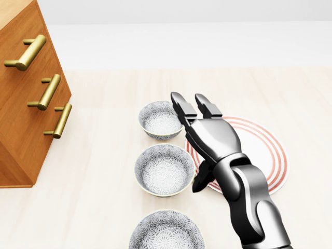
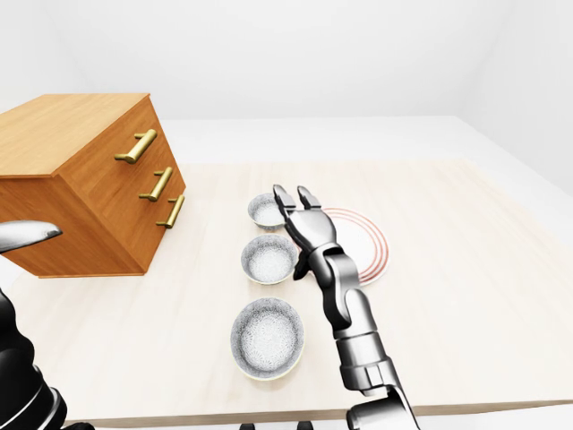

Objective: Put the bowl in the middle on the plate.

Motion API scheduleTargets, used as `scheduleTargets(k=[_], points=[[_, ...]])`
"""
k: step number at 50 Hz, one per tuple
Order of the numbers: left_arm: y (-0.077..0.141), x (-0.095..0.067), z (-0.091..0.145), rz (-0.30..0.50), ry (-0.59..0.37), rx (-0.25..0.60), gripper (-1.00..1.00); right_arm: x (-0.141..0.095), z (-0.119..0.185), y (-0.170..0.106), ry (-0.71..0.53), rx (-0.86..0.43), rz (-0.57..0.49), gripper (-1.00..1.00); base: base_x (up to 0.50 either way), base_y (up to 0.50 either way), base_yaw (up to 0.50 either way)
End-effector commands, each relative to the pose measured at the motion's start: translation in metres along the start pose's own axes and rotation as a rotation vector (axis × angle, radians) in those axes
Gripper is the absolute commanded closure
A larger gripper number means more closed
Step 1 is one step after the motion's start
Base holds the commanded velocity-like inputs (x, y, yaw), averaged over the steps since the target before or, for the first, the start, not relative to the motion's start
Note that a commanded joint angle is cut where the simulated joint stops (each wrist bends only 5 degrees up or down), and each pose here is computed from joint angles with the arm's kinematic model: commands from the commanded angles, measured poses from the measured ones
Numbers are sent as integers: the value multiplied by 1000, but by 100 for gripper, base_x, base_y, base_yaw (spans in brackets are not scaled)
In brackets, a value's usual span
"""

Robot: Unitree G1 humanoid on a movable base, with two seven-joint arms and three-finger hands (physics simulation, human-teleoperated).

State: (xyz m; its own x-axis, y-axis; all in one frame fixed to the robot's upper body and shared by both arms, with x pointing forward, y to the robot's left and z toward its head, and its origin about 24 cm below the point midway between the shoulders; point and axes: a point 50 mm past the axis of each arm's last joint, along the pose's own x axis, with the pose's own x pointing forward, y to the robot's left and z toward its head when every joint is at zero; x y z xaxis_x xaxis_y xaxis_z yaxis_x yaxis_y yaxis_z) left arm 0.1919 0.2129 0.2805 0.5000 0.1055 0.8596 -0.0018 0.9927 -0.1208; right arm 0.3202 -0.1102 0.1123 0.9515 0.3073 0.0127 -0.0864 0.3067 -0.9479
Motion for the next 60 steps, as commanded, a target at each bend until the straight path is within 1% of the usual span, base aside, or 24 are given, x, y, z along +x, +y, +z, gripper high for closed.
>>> scheduleTargets(k=[1,6,29,37,60], points=[[0,0,0,1,1,0,-100,1,3,4,-4,2,-4,-100,0,0,0],[0,0,0,2,1,0,-100,2,2,12,-1,10,-3,-100,0,0,0],[0,-1,-2,-3,13,6,-100,0,5,26,-8,18,14,-100,0,0,0],[0,0,0,-1,1,1,-100,1,5,28,-9,18,17,-100,0,0,0],[0,-1,-1,-1,7,2,-100,3,7,34,-13,22,24,-100,0,0,0]])
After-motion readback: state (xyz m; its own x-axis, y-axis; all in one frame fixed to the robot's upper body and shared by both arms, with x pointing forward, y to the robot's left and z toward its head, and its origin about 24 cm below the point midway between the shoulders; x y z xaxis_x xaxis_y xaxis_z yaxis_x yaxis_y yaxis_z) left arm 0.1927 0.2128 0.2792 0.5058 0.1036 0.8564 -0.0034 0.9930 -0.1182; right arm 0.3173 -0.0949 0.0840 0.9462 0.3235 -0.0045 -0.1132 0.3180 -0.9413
